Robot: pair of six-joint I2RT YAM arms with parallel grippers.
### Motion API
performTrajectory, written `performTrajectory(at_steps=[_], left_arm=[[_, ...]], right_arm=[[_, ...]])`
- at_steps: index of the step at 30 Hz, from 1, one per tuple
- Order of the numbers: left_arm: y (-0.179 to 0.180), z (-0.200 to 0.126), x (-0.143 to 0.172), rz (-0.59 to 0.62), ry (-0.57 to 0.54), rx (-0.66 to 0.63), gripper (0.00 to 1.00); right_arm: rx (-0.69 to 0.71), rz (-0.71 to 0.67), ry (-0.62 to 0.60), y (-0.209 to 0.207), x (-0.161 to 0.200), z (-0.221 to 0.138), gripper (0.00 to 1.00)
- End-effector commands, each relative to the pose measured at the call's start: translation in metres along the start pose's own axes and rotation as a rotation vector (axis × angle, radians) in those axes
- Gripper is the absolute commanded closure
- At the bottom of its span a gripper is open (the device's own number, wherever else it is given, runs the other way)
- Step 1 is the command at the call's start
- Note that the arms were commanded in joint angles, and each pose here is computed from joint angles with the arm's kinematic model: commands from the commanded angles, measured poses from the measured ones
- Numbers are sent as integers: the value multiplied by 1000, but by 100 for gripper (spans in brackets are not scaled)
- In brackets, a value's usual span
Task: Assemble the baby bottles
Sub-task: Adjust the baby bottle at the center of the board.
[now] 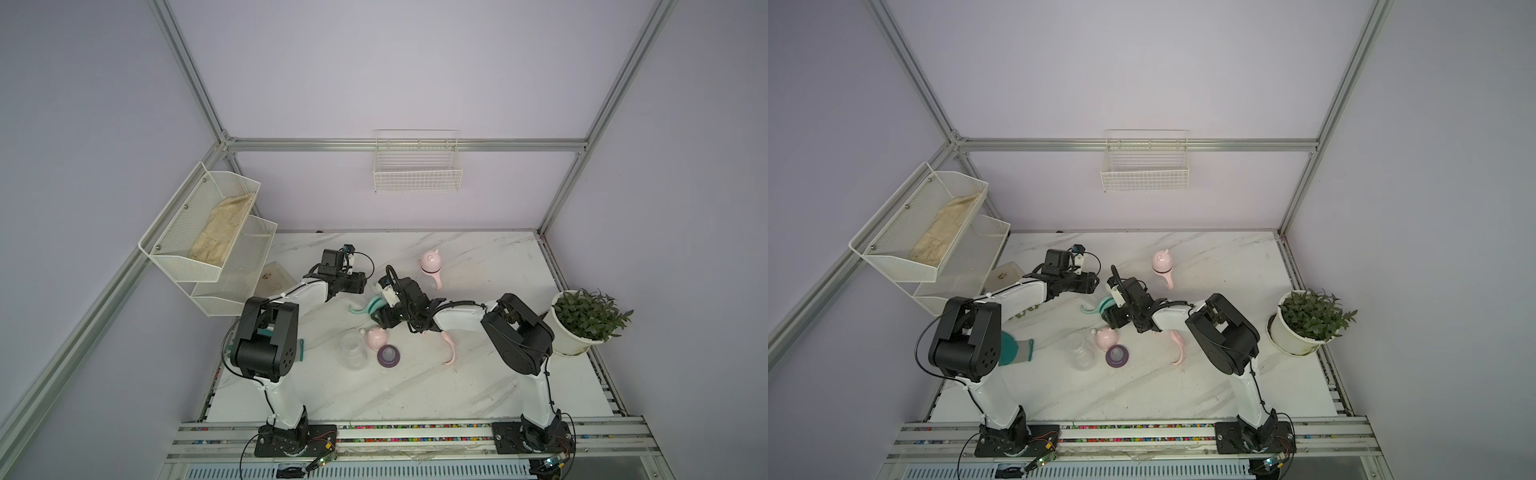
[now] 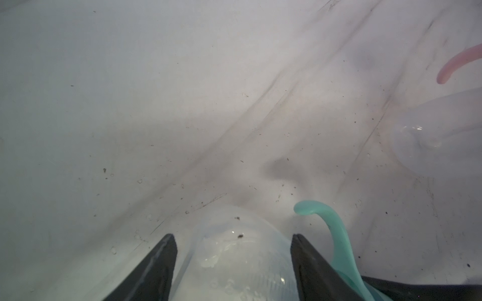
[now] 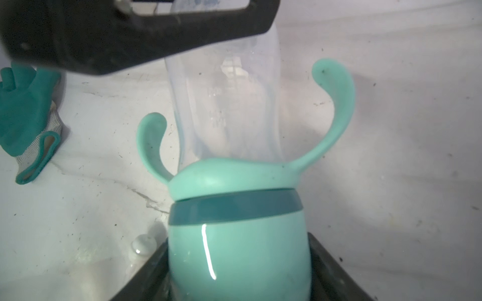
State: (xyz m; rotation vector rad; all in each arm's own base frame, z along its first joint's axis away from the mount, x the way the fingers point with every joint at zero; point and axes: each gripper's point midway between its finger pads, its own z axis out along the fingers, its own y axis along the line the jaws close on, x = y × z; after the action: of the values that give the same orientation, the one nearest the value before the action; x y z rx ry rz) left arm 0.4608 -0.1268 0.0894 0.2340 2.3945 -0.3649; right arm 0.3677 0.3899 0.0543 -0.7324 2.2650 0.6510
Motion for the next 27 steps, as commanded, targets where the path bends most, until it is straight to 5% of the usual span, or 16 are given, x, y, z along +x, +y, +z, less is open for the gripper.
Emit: performTrajectory(at_steps=[1, 17, 27], left_arm=[[-26, 2, 10, -35, 26, 132, 31], [-53, -1, 2, -61, 0, 294, 32], [-61, -3, 6, -98, 2, 343, 32]], right_arm=[[43, -55, -85, 8, -53, -37, 42], [167, -120, -33, 9, -110, -94, 41], [277, -195, 123, -6, -110, -105, 39]])
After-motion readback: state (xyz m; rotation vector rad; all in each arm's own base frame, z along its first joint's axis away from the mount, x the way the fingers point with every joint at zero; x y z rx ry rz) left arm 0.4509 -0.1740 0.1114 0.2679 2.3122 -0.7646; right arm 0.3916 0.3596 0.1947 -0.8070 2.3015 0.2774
